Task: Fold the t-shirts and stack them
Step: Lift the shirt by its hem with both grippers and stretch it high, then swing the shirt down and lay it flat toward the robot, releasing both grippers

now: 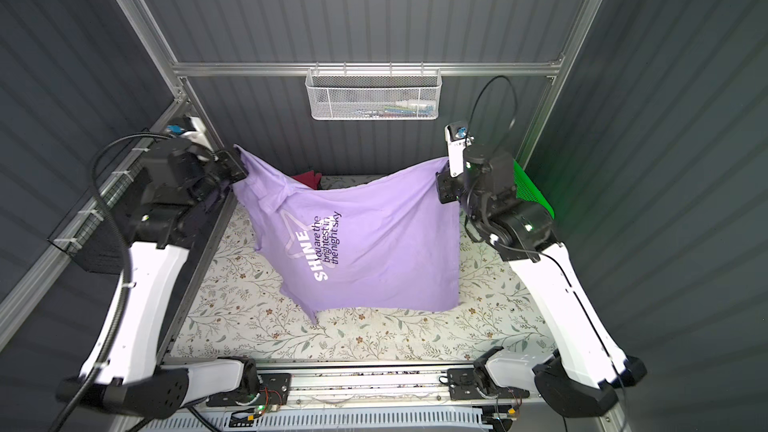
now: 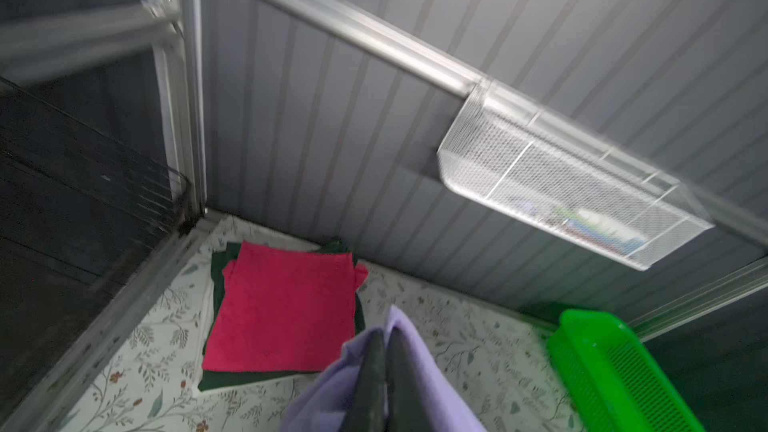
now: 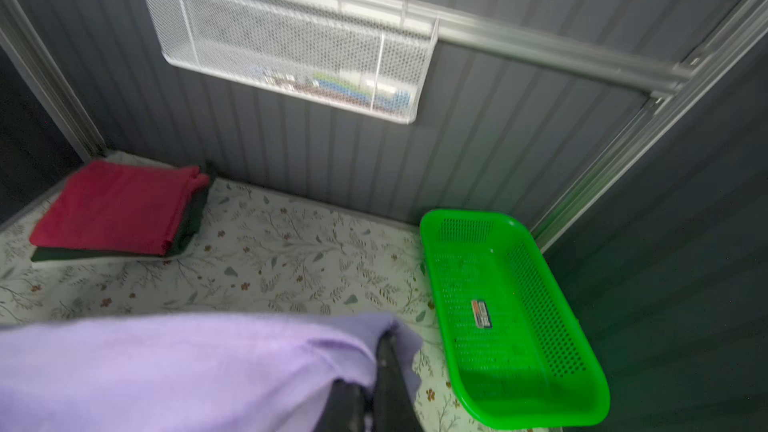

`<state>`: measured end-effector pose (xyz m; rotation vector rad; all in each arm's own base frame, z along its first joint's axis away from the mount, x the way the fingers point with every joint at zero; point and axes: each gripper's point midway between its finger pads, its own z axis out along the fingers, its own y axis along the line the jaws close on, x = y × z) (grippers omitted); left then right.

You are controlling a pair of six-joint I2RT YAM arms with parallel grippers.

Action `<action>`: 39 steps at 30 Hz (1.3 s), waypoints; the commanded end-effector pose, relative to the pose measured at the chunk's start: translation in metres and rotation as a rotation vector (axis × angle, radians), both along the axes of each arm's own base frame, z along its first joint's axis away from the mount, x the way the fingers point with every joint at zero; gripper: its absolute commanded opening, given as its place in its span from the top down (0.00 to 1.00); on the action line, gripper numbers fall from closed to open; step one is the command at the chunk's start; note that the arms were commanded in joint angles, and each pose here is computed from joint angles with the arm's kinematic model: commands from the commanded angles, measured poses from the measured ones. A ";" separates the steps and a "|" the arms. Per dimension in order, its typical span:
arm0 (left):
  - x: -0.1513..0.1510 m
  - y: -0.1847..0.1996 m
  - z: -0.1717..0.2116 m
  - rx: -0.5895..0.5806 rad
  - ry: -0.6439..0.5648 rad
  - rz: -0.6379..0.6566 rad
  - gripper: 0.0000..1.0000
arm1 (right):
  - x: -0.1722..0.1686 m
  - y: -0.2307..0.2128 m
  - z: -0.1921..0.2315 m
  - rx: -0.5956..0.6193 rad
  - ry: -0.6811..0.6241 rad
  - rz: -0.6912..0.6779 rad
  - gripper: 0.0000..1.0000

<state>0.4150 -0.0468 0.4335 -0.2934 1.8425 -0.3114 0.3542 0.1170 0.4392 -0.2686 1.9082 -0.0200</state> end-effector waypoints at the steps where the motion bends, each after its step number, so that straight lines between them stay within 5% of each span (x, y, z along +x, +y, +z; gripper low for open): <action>1: 0.039 -0.013 -0.008 -0.020 -0.011 -0.054 1.00 | 0.031 0.011 -0.017 0.077 0.018 0.059 1.00; 7: 0.113 -0.049 0.013 -0.055 -0.049 -0.199 1.00 | 0.094 0.010 -0.003 0.160 0.021 0.094 1.00; 13: 0.084 -0.047 0.136 -0.058 -0.339 -0.217 1.00 | 0.094 0.015 0.083 0.222 -0.115 0.163 1.00; 17: 0.071 -0.030 0.148 -0.017 -0.366 -0.136 1.00 | 0.091 0.014 0.091 0.222 -0.136 0.168 1.00; 23: 0.079 -0.022 -0.006 0.019 -0.045 -0.092 1.00 | 0.096 0.007 -0.018 0.163 -0.004 0.121 1.00; 31: -0.040 -0.051 -0.249 -0.187 0.431 -0.223 1.00 | 0.044 -0.023 -0.230 0.177 0.310 -0.050 1.00; 39: -0.138 -0.085 -0.365 -0.175 0.744 -0.277 1.00 | 0.002 -0.048 -0.333 0.204 0.561 -0.255 1.00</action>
